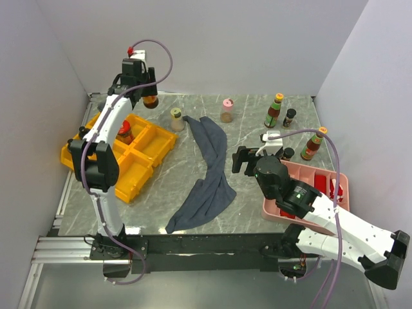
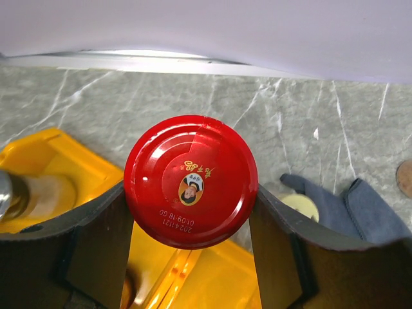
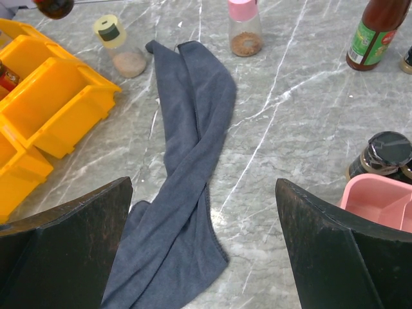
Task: Organize the condiment bottles
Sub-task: Place the bottle in the storage box.
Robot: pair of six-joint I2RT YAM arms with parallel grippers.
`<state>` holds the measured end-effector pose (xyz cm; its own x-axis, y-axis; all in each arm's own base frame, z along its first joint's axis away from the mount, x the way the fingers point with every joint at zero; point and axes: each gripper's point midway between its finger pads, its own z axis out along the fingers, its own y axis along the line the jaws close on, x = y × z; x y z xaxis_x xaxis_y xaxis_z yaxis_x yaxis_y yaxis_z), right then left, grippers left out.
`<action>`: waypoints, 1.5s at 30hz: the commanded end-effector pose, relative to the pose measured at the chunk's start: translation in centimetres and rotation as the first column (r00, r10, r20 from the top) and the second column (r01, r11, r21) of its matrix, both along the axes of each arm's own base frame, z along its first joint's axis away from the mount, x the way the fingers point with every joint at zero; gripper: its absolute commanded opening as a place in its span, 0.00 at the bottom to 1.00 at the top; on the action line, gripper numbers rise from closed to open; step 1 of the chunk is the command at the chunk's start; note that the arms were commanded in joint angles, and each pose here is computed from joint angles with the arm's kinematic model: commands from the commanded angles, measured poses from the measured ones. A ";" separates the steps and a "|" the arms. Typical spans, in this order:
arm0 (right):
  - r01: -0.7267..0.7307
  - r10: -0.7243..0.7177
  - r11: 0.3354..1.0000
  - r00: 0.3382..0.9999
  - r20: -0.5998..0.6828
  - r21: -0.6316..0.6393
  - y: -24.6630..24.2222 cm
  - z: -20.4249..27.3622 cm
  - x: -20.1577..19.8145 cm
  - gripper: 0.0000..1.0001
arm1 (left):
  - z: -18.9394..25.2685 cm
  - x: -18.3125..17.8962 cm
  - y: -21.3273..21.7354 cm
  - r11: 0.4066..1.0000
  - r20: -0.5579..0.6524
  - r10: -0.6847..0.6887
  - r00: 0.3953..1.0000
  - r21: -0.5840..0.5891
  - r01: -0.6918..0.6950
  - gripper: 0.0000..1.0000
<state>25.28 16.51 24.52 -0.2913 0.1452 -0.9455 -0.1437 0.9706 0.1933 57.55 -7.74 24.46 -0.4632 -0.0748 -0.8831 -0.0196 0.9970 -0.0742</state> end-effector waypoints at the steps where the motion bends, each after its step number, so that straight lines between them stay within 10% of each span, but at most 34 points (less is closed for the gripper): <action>1: 0.009 -0.011 0.999 0.999 0.040 0.050 -0.2 1.8 0.1 1.00 | 8.4 -1.1 1.9 0.998 0.213 0.064 0.975 -0.033 -0.059 0.01; 30: -0.014 0.010 0.997 0.999 0.044 0.072 -0.1 2.1 -0.3 1.00 | 0.8 -5.1 8.3 0.981 0.078 0.191 0.978 0.004 -0.192 0.01; 45: -0.019 0.017 0.997 0.999 0.039 0.068 0.1 2.0 -0.2 1.00 | -2.1 -4.8 8.3 0.982 0.041 0.188 0.981 0.015 -0.188 0.24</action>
